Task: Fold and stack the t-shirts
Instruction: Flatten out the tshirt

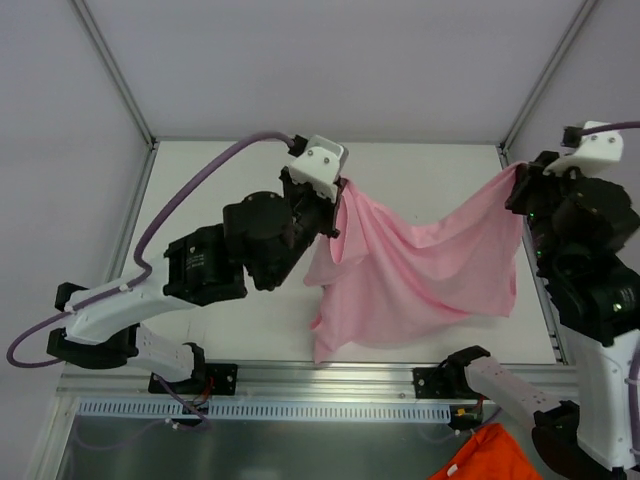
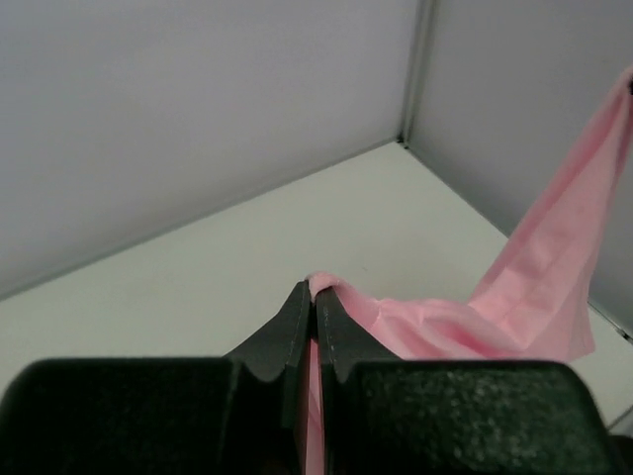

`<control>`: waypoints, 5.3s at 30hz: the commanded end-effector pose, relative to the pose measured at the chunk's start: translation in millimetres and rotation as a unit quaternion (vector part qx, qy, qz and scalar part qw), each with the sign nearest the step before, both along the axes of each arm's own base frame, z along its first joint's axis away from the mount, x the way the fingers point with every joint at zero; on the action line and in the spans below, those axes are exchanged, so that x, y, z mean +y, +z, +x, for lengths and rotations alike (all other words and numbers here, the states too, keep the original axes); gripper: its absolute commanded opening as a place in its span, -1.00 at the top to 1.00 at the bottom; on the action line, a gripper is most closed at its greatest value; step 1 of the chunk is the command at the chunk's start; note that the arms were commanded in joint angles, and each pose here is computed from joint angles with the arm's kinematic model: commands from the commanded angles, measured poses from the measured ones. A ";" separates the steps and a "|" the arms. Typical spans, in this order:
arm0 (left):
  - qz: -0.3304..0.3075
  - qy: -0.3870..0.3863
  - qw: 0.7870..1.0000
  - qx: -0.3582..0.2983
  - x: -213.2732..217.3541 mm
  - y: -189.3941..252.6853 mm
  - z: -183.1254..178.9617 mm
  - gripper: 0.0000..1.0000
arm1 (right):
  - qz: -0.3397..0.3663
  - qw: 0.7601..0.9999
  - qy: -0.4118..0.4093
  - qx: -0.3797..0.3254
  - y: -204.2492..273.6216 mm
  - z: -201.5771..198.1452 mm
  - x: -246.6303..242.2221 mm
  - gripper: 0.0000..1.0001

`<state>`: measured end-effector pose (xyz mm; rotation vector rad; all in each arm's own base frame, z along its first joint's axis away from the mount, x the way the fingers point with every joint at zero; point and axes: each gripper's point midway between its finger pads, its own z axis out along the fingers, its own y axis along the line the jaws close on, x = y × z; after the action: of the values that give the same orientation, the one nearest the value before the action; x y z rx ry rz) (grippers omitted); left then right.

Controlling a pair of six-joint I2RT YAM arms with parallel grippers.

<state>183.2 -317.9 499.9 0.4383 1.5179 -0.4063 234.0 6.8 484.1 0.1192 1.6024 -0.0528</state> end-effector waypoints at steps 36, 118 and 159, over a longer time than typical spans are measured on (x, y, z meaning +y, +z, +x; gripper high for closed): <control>-0.100 0.099 0.990 -0.010 90.4 47.9 60.6 1.00 | -0.054 0.998 0.043 0.001 7.3 39.7 32.9 0.98; 0.072 0.284 0.931 0.220 65.9 -248.0 342.3 1.00 | -0.124 0.935 -0.246 0.223 -207.9 235.9 -2.1 0.98; 0.054 0.121 0.875 0.466 48.1 -359.7 112.9 -0.77 | 0.042 0.911 0.080 0.403 -199.6 57.0 72.2 0.98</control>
<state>303.6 -259.7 142.0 0.1585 2.4936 -0.2517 315.0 68.1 280.4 0.0493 2.4033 0.0019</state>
